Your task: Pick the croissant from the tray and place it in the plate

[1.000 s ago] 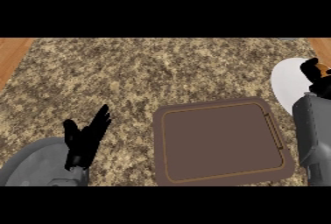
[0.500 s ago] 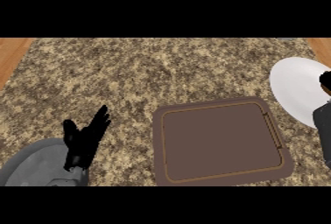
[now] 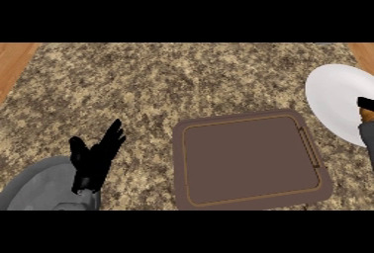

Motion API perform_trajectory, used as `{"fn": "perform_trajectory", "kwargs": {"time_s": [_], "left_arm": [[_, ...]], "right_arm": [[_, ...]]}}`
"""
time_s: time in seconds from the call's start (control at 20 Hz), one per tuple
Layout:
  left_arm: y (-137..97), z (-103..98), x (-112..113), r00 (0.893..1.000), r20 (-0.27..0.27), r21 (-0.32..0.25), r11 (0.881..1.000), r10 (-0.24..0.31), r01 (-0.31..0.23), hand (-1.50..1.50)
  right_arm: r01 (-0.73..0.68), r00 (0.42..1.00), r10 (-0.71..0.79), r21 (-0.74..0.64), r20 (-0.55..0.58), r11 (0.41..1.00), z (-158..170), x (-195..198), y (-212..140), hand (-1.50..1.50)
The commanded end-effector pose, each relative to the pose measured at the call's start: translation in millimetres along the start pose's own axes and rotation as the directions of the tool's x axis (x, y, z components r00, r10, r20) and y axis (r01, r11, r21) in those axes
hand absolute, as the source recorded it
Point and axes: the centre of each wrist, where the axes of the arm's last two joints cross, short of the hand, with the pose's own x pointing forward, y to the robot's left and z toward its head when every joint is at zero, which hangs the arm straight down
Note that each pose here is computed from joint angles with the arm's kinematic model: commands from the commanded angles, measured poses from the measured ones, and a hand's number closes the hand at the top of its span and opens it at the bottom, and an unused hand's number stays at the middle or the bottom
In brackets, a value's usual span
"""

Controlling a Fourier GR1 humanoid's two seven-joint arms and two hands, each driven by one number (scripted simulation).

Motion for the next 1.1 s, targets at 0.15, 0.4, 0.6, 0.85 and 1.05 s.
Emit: {"fn": "perform_trajectory", "kwargs": {"time_s": [0.15,0.4,0.6,0.85,1.05], "left_arm": [[0.1,9.3,-7.0,1.000,-0.018,0.017,1.000,-0.005,0.005,0.00],[-4.2,-2.6,-3.7,1.000,-0.026,0.025,1.000,0.008,-0.008,0.00],[8.6,-1.5,-6.8,1.000,-0.012,0.015,1.000,0.011,-0.011,0.00],[13.2,5.1,-2.5,0.999,-0.026,0.039,0.999,0.030,-0.029,0.00],[3.5,11.2,-15.7,1.000,-0.023,0.046,0.999,0.005,-0.004,0.00]], "right_arm": [[0.225,0.970,-0.217,-0.070,0.107,0.972,-10.8,11.2,-12.9,-1.50],[0.370,0.929,-0.367,-0.081,0.049,0.925,-12.2,-3.6,-20.3,-1.50],[0.479,0.878,-0.479,0.017,0.023,0.878,-11.0,-31.0,-26.3,-1.50],[0.540,0.833,-0.552,0.164,0.040,0.826,9.4,-87.3,-35.3,-1.50],[0.512,0.846,-0.533,0.242,0.025,0.824,37.1,-107.1,-38.8,-1.50]]}}
